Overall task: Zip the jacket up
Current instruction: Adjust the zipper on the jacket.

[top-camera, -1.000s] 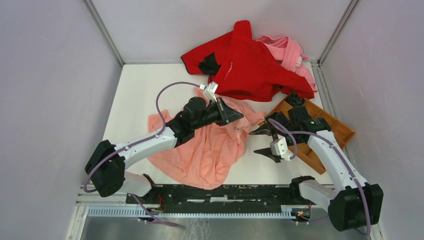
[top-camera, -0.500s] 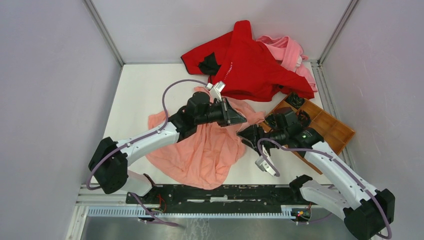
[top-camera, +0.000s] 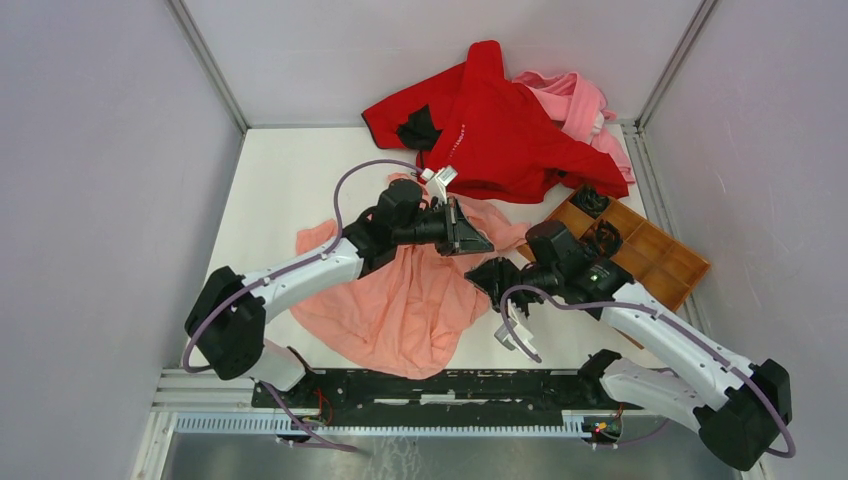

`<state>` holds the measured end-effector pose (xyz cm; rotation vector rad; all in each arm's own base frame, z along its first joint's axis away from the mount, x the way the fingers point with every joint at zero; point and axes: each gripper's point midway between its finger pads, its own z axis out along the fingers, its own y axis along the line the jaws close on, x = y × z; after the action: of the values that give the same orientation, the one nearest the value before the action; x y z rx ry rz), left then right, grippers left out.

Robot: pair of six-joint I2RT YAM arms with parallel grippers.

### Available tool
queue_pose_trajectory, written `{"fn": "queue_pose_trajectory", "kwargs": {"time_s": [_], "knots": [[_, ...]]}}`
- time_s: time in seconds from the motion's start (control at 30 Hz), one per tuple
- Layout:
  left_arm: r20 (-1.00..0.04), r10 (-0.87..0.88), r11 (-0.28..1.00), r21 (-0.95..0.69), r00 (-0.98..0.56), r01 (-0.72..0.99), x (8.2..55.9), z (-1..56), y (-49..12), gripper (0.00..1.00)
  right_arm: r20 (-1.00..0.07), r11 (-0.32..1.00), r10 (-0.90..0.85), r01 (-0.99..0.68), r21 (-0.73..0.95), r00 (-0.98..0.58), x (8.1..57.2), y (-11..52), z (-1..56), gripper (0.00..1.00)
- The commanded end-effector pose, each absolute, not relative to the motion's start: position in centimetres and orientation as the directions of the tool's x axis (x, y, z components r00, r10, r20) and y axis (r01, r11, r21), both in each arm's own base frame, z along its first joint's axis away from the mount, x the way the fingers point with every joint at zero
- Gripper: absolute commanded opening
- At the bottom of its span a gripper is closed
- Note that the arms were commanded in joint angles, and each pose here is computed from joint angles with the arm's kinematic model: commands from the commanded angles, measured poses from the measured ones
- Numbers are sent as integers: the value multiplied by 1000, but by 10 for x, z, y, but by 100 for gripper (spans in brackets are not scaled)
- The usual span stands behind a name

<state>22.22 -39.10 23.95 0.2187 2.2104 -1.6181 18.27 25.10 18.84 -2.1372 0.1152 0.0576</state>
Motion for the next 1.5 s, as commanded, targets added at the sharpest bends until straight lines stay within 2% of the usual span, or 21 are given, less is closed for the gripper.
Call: {"fn": "queue_pose_trajectory", "kwargs": {"time_s": [0.0, 0.13, 0.27, 0.37, 0.6, 0.77, 1.03, 1.47], "knots": [[-417, -67, 247, -887, -906, 390, 218, 261, -397, 2, -64, -541, -78, -97, -835, 995, 185, 259, 190, 39], [-416, -60, 239, -888, -907, 392, 218, 261, -396, 2, -53, -553, -117, -109, -826, 992, 193, 261, 191, 32], [-417, -67, 239, -889, -906, 391, 222, 261, -394, 2, -76, -564, -125, -134, -815, 989, 189, 261, 192, 15], [-420, -83, 241, -888, -904, 391, 228, 260, -392, 2, -165, -536, -122, -205, -819, 979, 176, 263, 199, 1], [-431, -125, 254, -885, -894, 391, 243, 254, -392, 2, -525, -322, -135, -538, -779, 840, 153, 276, 264, 0], [-436, -130, 266, -881, -890, 392, 251, 246, -393, 2, -696, -186, -133, -708, -682, 706, 157, 283, 298, 0], [-480, -148, 242, -865, -864, 439, 254, 255, -392, 2, -781, -131, -132, -792, -596, 610, 164, 282, 292, 0], [-659, -217, 186, -752, -720, 632, 256, 259, -385, 2, -872, -218, -97, -865, -451, 479, 137, 278, 231, 0]]}}
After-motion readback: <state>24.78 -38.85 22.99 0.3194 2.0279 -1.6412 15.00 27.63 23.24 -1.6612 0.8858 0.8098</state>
